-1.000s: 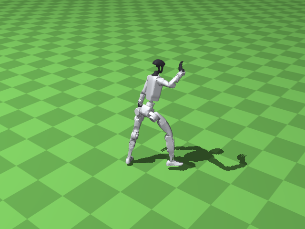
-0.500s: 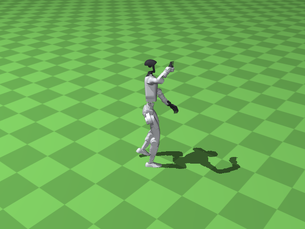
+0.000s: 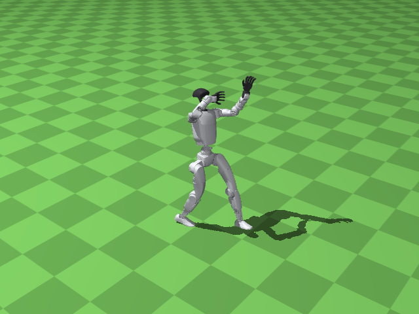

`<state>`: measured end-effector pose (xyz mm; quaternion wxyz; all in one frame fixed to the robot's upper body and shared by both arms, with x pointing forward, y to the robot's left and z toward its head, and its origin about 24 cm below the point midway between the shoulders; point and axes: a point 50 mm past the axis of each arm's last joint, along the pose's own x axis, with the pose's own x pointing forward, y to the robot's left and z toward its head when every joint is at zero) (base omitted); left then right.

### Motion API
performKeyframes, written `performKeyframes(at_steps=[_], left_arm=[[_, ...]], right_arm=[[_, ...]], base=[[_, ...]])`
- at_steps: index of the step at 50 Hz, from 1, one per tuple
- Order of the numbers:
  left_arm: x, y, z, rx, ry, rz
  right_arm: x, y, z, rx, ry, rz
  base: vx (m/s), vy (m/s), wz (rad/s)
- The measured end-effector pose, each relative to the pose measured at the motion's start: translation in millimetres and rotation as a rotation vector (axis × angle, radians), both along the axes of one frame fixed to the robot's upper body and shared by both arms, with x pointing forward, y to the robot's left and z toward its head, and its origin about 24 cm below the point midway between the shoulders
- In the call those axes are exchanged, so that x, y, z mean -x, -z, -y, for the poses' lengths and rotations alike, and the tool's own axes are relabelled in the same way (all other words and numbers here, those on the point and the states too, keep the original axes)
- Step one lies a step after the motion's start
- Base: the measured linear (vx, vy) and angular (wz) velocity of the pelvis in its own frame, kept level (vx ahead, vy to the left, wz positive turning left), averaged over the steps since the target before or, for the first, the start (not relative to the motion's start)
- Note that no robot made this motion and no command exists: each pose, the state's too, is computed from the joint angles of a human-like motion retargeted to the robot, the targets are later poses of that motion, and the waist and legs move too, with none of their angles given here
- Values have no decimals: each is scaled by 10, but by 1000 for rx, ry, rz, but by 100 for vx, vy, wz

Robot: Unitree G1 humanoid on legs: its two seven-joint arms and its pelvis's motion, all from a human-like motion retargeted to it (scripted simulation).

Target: Kungfu

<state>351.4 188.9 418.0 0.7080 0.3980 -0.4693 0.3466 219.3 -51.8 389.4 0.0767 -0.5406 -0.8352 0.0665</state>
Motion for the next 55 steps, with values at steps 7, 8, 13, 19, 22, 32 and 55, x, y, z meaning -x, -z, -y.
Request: performKeyframes(at_steps=[7, 8, 13, 19, 22, 32, 55], left_arm=[[166, -90, 250, -104, 32, 8], [167, -65, 272, -132, 33, -13], [103, 141, 114, -252, -54, -137], [-180, 778, -196, -312, -124, -567], [-264, 1270, -377, -349, -162, -838], [155, 3840, -792, -572, -332, -1876], [1924, 5468, -285, -1346, -62, -3144]], right_arm=[[-131, -39, -118, -226, 11, 64], [-168, -42, -127, -256, 36, 52], [-341, 86, -275, -304, 157, -133], [-569, 431, -361, -302, 197, -284], [-703, 757, -390, -266, 135, -423], [-830, 2435, -552, -81, 103, -1132], [-9, 3894, -385, -3, 90, -2003]], base=[[34, 17, -186], [12, -8, -293], [-8, 4, -295], [-19, 5, -293], [-23, -15, -231], [-24, -16, -223], [-14, -6, -91]])
